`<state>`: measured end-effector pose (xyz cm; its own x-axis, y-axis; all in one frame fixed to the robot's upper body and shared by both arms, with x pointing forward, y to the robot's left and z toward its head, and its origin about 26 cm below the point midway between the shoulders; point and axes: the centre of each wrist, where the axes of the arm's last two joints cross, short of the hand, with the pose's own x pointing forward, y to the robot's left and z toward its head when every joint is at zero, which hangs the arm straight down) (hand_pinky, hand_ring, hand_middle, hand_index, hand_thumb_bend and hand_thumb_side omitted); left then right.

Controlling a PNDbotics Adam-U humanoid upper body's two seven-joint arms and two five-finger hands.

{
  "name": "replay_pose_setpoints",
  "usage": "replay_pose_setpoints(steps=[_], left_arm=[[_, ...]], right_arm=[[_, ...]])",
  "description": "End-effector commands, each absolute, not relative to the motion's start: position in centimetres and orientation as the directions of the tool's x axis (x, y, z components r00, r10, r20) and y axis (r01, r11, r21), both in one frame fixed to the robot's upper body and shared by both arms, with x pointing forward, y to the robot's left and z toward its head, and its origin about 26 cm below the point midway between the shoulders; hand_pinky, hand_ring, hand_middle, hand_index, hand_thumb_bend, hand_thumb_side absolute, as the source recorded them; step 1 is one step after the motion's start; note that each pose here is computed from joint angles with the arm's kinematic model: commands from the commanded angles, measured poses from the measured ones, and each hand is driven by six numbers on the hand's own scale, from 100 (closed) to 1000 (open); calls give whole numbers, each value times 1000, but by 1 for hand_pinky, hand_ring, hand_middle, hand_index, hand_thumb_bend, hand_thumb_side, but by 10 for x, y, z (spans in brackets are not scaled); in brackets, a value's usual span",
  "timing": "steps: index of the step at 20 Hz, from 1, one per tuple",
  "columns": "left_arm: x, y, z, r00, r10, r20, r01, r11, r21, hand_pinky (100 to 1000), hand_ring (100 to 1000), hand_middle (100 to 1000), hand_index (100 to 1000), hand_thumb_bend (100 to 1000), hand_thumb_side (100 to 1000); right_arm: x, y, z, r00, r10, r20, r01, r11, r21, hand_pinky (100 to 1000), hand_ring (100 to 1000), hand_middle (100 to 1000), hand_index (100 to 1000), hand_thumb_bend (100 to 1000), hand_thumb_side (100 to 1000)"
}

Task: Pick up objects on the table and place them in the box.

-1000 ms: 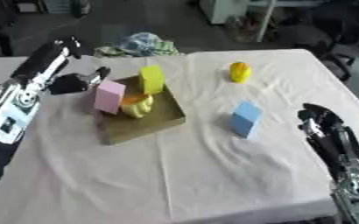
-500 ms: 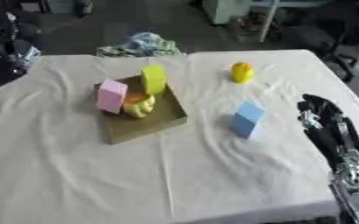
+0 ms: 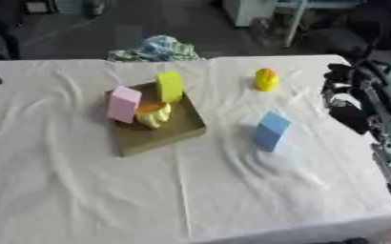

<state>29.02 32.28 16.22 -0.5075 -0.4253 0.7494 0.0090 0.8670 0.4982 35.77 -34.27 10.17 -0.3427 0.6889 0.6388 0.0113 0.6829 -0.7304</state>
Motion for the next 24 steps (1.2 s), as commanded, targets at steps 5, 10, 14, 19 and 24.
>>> replay_pose_setpoints(steps=[5,10,14,19,24], left_arm=[[272,322,151,-471,-403,784,23,883,468,690,522,633,779,287,780],[267,319,139,-438,-371,819,47,900,432,689,519,629,778,287,792],[266,317,132,-419,-361,833,63,904,423,689,517,627,777,285,801],[265,317,126,-398,-358,844,71,906,418,689,514,624,778,280,809],[265,316,124,-390,-356,849,83,905,417,688,512,621,781,278,813]], right_arm=[[388,-373,130,-368,843,392,-252,315,-915,809,899,876,960,100,478],[405,-378,129,-378,879,291,-362,149,-920,823,919,912,982,190,440],[412,-386,122,-365,902,229,-385,78,-920,835,932,936,1000,346,489],[416,-391,116,-372,918,134,-398,-27,-917,853,944,954,1000,477,579],[418,-395,110,-363,924,119,-406,-42,-913,870,966,963,1000,500,608]])
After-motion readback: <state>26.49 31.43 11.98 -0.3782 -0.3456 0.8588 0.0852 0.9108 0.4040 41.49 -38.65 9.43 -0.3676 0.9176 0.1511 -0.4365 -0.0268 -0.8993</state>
